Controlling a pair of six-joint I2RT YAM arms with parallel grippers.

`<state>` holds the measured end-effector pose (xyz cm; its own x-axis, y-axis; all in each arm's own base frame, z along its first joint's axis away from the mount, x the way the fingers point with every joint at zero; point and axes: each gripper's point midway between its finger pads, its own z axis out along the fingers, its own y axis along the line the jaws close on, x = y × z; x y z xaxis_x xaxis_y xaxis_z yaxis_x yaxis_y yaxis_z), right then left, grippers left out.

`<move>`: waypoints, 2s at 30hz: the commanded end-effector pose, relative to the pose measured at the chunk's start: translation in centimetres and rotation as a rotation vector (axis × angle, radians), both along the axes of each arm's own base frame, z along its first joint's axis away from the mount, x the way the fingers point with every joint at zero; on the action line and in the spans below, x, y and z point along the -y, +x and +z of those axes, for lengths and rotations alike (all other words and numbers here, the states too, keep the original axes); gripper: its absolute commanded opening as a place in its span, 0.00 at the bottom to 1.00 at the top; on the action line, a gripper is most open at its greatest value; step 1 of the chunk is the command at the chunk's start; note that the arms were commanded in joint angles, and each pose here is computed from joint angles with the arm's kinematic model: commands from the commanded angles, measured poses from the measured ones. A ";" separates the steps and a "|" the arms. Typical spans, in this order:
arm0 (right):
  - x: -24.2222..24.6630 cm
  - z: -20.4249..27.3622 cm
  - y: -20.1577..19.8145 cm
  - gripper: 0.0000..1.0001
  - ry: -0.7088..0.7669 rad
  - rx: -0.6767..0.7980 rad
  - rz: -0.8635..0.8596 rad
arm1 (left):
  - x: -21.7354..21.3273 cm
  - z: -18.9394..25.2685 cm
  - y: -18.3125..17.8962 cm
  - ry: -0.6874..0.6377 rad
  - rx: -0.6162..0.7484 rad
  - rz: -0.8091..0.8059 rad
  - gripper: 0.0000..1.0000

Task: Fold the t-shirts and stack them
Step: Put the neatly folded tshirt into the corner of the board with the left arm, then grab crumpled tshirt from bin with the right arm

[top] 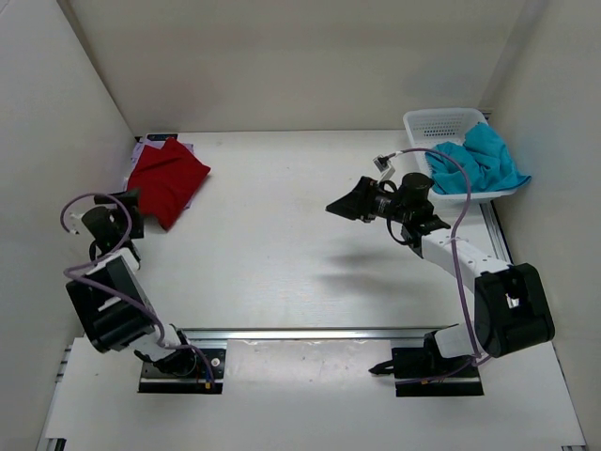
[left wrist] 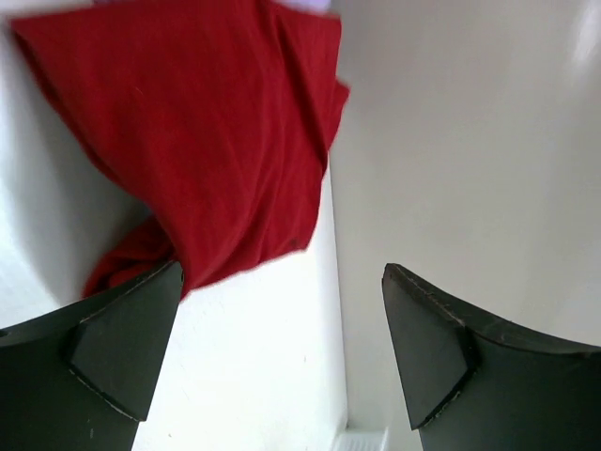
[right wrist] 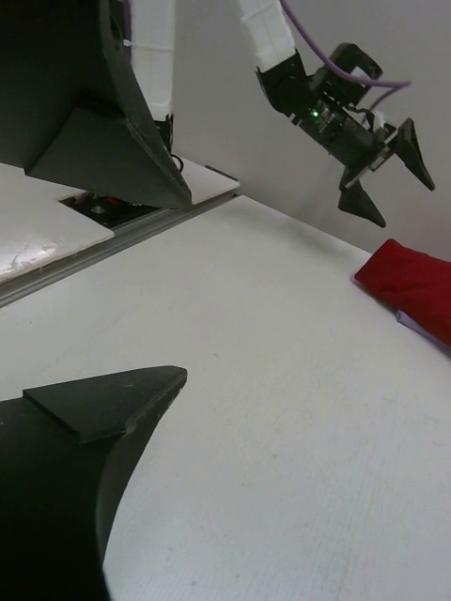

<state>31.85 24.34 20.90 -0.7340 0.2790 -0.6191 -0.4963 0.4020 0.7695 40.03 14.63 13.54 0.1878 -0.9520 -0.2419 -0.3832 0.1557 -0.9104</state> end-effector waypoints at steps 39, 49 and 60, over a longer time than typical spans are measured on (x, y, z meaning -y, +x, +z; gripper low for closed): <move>39.4 -7.6 22.8 0.52 -1.210 -0.270 -1.017 | 40.6 -4.1 -20.2 0.416 0.131 -1.434 0.99; 41.3 -8.6 21.3 0.43 -1.271 -0.278 -1.093 | 39.6 -3.9 -19.3 0.398 0.134 -1.393 0.98; 38.2 -2.7 23.0 0.00 -1.060 -0.130 -1.095 | 38.8 -3.7 -18.7 0.383 0.126 -1.357 0.98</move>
<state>53.22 -15.16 9.25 -0.7119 0.1859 -0.6772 0.4354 0.8734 -0.2180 21.15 -24.27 8.82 -0.7812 -0.2728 -0.5615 0.3220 0.5945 -0.7368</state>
